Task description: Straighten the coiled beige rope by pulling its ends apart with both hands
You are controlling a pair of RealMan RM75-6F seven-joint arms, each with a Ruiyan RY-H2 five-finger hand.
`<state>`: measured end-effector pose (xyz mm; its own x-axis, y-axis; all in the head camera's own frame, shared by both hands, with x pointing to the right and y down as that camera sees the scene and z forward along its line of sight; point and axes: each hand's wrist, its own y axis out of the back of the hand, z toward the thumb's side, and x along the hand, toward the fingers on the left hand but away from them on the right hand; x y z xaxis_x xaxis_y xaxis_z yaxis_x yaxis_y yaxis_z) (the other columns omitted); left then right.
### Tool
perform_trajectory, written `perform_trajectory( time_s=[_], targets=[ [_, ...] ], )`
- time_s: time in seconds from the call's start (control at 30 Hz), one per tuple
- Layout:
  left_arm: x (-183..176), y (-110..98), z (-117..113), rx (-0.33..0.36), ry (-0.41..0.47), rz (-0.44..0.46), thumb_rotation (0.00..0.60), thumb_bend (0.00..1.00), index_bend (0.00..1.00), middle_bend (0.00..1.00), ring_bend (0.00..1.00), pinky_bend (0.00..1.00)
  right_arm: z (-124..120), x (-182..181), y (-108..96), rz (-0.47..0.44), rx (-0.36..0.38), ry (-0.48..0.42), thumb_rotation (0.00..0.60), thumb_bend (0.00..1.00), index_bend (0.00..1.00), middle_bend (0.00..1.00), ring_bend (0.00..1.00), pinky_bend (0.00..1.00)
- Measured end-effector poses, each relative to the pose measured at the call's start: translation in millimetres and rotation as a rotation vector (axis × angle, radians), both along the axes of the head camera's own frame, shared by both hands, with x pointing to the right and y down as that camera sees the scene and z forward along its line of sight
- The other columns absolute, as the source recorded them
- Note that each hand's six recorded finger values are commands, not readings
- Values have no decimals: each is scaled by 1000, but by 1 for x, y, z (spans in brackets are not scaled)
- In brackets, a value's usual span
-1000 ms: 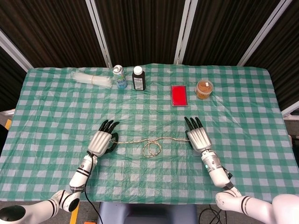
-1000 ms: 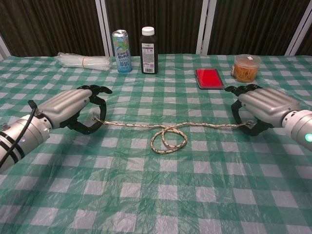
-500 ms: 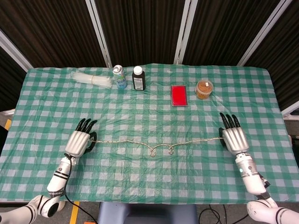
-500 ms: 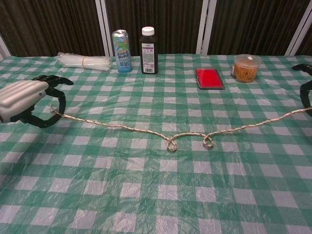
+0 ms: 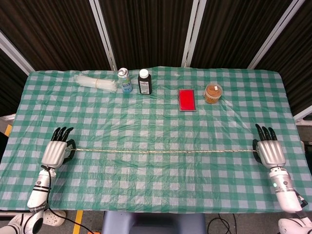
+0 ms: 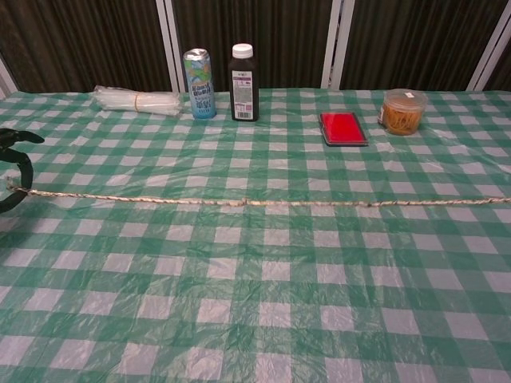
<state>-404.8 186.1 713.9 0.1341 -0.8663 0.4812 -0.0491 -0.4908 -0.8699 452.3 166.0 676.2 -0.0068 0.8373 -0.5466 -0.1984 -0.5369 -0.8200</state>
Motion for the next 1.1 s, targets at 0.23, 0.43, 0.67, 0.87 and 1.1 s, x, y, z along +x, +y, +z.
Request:
perform_trajectory(
  time_s=[0.23,0.43,0.67,0.87,1.1],
  targets=[
    [-15,4,8,-37,-15,-24,600,470,620,92,0,17,8,10,8,18,-25,7,600,631,791,100,0,0],
    [-16,8,15,-57,-13,-27,600,469,617,93,0,16,17,9,13,11,-46,11,600,631,791,100,0,0],
    [-13,16,25,-94,-8,-18,600,466,541,90,0,16,27,5,17,-3,-70,14,600,631,716,100,0,0],
    [-9,25,31,-146,-10,12,600,465,268,56,0,16,31,3,21,-14,-99,11,600,630,442,74,0,0],
    [-11,28,24,-155,18,-1,600,464,2,5,0,18,28,6,25,-5,-121,23,600,580,88,0,0,0]
  ],
)
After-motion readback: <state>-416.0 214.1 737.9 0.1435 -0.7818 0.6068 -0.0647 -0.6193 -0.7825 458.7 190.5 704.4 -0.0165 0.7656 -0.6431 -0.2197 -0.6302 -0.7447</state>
